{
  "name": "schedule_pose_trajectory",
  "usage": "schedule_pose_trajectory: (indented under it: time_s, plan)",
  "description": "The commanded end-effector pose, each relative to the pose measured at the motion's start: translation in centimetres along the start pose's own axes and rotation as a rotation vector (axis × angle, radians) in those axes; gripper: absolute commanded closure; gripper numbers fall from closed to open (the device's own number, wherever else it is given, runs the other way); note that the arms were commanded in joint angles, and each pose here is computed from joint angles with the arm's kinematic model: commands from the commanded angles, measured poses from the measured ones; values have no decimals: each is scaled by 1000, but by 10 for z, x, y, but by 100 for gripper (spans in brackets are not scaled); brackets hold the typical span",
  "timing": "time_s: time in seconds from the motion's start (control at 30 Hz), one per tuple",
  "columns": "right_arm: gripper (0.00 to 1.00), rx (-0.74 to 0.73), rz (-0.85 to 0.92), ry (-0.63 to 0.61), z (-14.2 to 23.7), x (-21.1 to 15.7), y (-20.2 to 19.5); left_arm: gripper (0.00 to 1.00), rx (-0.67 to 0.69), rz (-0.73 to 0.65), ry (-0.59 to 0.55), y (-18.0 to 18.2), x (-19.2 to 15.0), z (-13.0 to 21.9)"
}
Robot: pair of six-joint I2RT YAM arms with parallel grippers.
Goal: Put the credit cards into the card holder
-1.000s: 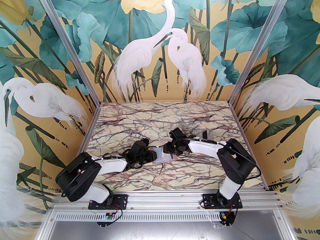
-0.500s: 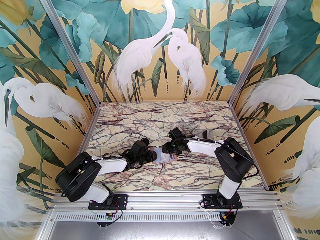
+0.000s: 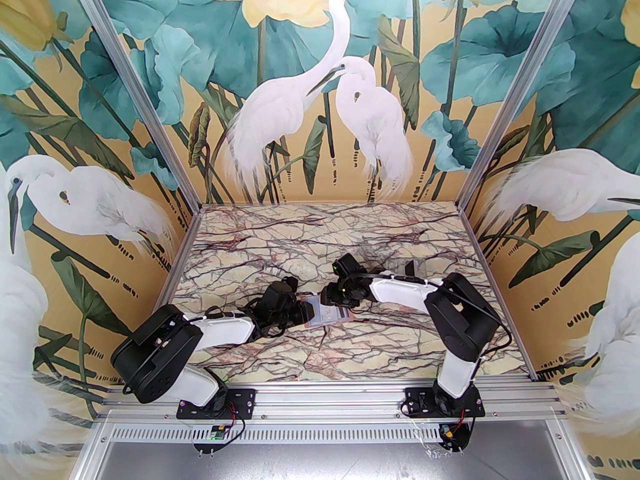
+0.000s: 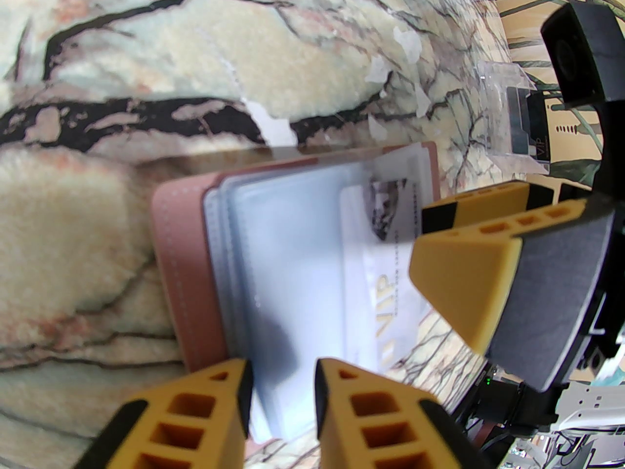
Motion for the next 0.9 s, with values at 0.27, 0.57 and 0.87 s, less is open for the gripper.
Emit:
schedule_pose_trajectory:
  time_s: [0.27,0.57,0.87]
  plan:
    - [49,-5,43,23,-3,1,10,69,69,20,10,16,-5,-4]
    - [44,-103,64,-43,20,3,9,69,69,20,11,16,-5,-4]
    - [84,-105,61,-36,19,1,8,70,67,19,9,16,-5,-3]
Point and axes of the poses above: each hand's point on the last joint's axis, 136 mm out from that joint toward the fingers, its own z axis back along the fingers, its own y axis along the line the jaws close on, x = y × z, the point moved 10 cm from there along z, back along the fingers, and after that the axes turned 7 degrees about z, right-handed, at the moved point
